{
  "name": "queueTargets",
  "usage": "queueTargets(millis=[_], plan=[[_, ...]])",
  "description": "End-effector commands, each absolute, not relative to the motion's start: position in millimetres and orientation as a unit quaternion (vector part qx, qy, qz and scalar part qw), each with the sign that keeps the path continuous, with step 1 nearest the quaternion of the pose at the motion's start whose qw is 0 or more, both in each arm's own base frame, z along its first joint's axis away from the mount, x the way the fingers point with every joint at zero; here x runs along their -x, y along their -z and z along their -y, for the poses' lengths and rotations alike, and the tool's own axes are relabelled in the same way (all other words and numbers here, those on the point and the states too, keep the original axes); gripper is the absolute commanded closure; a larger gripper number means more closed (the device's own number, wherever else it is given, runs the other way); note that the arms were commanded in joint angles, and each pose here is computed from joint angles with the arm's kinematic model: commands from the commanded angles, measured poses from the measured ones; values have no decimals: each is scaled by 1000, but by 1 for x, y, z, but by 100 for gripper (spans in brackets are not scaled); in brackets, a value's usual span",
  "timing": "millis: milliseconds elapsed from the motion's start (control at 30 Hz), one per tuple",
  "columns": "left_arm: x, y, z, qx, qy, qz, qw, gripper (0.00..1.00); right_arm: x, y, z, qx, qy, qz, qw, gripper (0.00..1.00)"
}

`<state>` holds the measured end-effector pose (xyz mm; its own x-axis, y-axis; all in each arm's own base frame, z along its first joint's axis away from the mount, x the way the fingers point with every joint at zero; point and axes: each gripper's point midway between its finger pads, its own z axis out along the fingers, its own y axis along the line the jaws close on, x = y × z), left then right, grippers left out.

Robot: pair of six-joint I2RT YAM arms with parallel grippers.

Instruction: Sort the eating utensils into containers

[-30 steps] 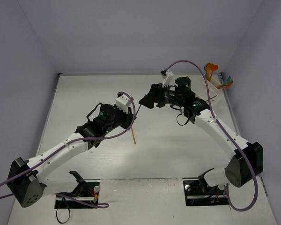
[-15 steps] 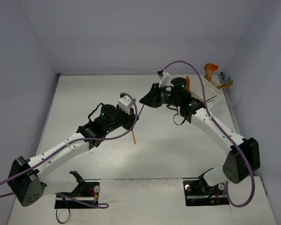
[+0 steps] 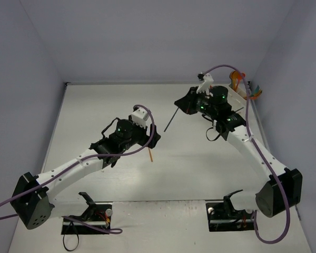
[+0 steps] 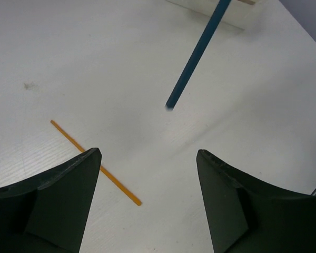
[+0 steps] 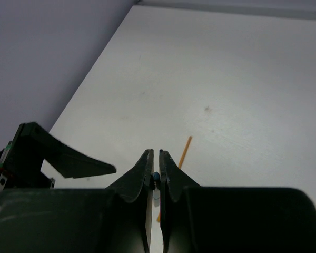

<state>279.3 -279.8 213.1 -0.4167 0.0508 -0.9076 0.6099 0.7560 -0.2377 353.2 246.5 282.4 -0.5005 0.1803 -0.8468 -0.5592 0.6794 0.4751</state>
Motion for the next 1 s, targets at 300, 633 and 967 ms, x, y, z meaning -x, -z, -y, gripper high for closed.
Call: queueTargets(millis=[300, 633, 967], plan=[[-280, -168, 233, -33, 215, -859, 464, 27, -396, -358, -32, -69, -103, -700, 703, 100], [-273, -142, 215, -3, 172, -888, 427, 27, -398, -336, 44, -152, 7, -680, 717, 100], [-274, -135, 219, -1, 177, -892, 417, 27, -417, -313, 44, -167, -12, -674, 719, 100]])
